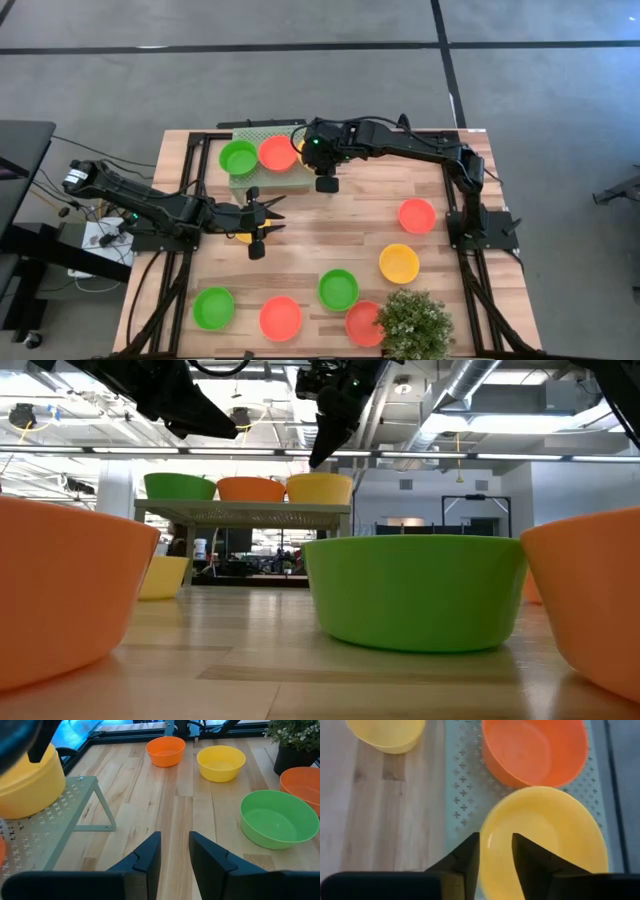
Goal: Pick & Place Mini bowls
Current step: Stack the orange bowl on the orange bowl on the shelf
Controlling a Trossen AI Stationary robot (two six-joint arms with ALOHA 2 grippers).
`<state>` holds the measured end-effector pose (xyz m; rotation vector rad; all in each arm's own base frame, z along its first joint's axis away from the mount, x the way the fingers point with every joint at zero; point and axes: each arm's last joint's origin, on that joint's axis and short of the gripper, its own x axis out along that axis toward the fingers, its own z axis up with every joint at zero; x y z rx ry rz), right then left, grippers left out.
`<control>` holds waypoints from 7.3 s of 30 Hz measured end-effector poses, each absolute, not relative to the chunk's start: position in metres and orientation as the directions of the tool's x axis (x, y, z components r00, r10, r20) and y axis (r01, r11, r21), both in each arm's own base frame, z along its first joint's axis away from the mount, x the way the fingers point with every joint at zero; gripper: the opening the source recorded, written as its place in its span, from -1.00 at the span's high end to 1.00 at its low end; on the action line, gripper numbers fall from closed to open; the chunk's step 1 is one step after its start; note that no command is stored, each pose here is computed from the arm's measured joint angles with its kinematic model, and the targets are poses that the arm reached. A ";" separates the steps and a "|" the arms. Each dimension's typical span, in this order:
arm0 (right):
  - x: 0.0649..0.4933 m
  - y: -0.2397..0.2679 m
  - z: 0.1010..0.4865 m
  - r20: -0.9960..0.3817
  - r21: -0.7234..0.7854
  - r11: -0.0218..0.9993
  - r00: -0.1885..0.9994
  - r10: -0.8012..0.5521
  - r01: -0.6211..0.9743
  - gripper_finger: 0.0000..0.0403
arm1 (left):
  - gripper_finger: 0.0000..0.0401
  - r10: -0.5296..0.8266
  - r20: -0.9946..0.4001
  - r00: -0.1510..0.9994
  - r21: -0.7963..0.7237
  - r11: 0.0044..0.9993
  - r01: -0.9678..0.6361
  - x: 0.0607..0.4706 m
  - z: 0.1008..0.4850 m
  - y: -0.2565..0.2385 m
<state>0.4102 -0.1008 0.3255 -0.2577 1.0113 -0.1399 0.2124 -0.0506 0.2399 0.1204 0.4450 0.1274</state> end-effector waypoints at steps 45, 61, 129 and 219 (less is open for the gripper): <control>0.217 0.007 0.226 -0.990 0.048 0.586 0.116 -0.079 0.809 0.31 | 0.49 0.111 -0.415 0.903 0.100 0.992 -0.076 0.210 0.241 -0.060; 0.212 0.007 0.193 -0.985 0.074 0.478 0.139 -0.102 0.875 0.34 | 0.49 0.119 -0.404 0.907 0.095 0.992 -0.087 0.211 0.242 -0.058; 0.334 0.041 0.358 -0.780 0.179 0.940 0.624 -0.044 0.290 1.00 | 0.49 0.083 -0.377 0.923 0.081 0.995 -0.056 0.203 0.250 -0.062; 0.455 -0.126 0.346 -0.720 -0.459 0.849 0.670 -0.184 -0.261 0.57 | 0.49 0.259 -0.246 0.934 0.116 0.965 -0.237 0.154 0.283 -0.040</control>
